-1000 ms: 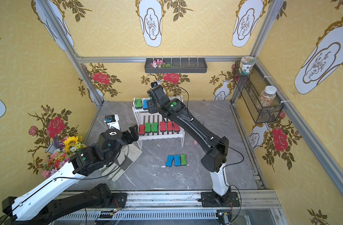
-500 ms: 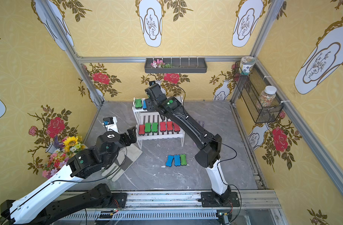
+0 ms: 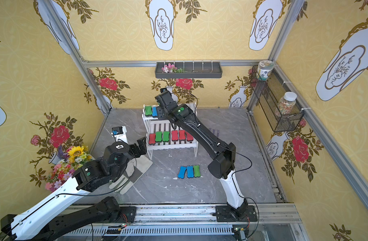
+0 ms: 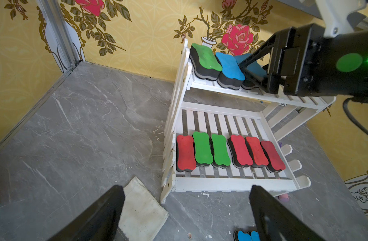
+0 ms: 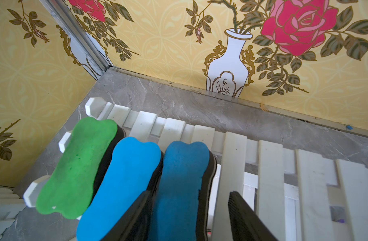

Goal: Remove the whiteboard erasers from the shelf
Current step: Pick up the whiteboard eraser from the shelf.

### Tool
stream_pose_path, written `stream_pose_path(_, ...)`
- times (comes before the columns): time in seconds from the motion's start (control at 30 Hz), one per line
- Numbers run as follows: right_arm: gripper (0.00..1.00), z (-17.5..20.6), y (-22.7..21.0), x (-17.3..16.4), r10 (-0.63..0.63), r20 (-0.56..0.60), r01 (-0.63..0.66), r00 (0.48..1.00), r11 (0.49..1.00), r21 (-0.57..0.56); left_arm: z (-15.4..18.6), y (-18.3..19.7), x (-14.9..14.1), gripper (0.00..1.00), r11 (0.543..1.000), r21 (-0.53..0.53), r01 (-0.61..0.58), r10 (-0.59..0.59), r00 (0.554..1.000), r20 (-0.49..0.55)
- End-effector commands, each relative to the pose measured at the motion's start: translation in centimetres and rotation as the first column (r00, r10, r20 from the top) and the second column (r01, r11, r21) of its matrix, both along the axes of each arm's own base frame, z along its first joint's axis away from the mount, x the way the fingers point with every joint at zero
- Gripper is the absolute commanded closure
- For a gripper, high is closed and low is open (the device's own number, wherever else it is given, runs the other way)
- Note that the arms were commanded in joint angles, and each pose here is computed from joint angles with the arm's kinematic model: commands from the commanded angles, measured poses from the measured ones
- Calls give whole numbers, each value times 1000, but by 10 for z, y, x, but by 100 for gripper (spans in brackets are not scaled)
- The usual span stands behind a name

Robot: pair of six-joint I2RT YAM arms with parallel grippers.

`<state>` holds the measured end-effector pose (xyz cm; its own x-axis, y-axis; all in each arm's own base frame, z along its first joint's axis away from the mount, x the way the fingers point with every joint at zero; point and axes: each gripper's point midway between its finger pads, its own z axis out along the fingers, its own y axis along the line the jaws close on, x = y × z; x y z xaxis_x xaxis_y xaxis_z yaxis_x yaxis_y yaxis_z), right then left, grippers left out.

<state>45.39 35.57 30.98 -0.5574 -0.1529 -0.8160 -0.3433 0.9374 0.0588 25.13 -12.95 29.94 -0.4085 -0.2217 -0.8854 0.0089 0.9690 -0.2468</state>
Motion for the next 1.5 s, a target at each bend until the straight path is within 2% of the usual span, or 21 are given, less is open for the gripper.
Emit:
stream_pose_path(0.0,40,-6,-6,2,-26,-12,25,1000,999,-23,2,-3,2,1,1000,-7,4,-4,1000,13)
stream_pose_path(0.3,38,7,-29,4,-87,10,87,996,996,-18,-2,-8,3,1,1000,-7,20,-20,1000,1)
stream_pose_path(0.77,33,19,-16,4,-27,44,26,999,999,20,-7,-11,6,1,1000,4,23,-23,1000,-10)
stream_pose_path(1.2,32,9,-16,10,-20,13,19,1000,1000,22,-12,-12,9,1,1000,8,25,-25,999,-24)
stream_pose_path(1.47,35,-1,-14,10,-12,-8,12,1000,1000,18,-13,-13,10,1,1000,7,27,-27,999,-29)
